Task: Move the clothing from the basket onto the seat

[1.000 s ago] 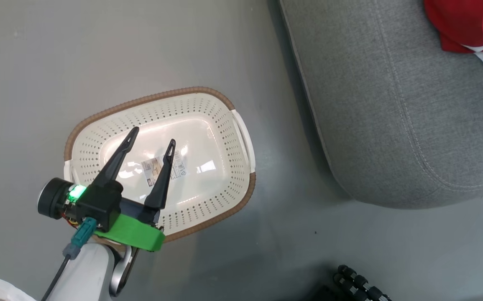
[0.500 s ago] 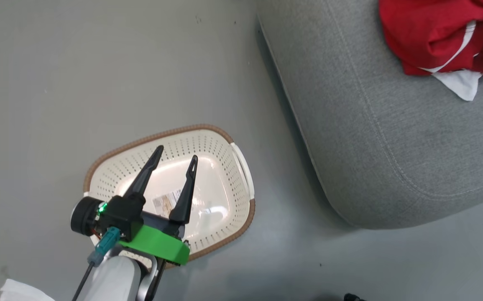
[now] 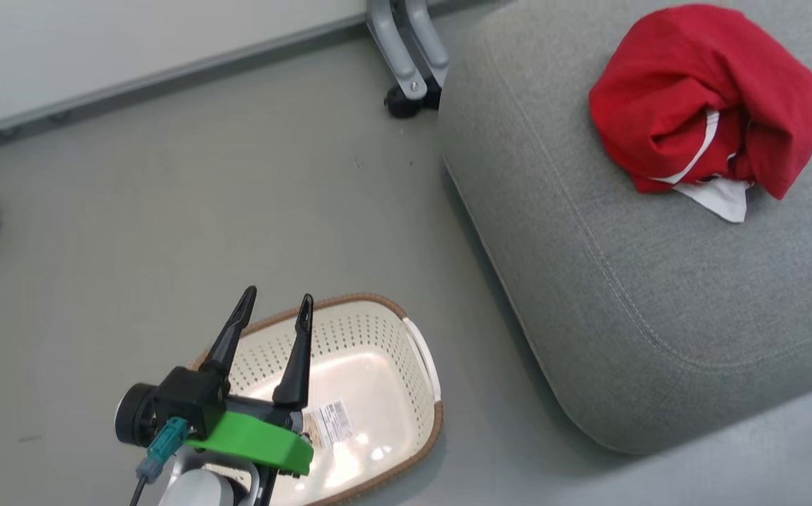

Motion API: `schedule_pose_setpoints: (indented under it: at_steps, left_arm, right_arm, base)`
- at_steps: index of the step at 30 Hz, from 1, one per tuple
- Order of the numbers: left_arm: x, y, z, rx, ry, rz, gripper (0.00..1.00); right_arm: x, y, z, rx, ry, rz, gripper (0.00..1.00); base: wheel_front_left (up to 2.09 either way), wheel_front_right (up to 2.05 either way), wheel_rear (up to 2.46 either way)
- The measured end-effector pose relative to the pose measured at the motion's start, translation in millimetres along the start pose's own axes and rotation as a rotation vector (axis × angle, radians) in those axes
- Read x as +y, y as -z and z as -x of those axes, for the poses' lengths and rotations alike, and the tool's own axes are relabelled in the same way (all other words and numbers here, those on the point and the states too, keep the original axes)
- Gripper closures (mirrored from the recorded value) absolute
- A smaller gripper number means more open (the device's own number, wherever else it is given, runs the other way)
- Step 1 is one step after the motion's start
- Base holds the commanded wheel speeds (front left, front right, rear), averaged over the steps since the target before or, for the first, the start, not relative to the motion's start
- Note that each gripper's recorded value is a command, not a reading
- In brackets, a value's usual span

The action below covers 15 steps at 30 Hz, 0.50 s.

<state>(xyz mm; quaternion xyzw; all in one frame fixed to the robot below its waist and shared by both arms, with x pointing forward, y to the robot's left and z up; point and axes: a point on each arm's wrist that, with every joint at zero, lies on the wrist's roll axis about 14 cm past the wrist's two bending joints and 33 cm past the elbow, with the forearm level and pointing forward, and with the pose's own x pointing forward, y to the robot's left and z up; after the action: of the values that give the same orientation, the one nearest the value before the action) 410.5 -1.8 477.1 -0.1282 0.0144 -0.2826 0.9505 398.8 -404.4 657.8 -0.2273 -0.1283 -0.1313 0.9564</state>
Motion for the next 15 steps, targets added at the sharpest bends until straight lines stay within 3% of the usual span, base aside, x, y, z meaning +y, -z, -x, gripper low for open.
schedule_pose_setpoints:
  at_steps: [7,15]
  left_arm:
    - [3,-30,21,-0.069,-0.046,-0.041,0.00]
    - [15,-46,45,-0.110,-0.113,-0.059,0.00]
  right_arm:
    - [43,-65,25,-0.205,-0.099,-0.084,0.00]
    - [91,-98,49,-0.314,-0.160,-0.253,0.00]
  base:
    - [0.00,0.00,0.00]
    - [0.00,0.00,0.00]
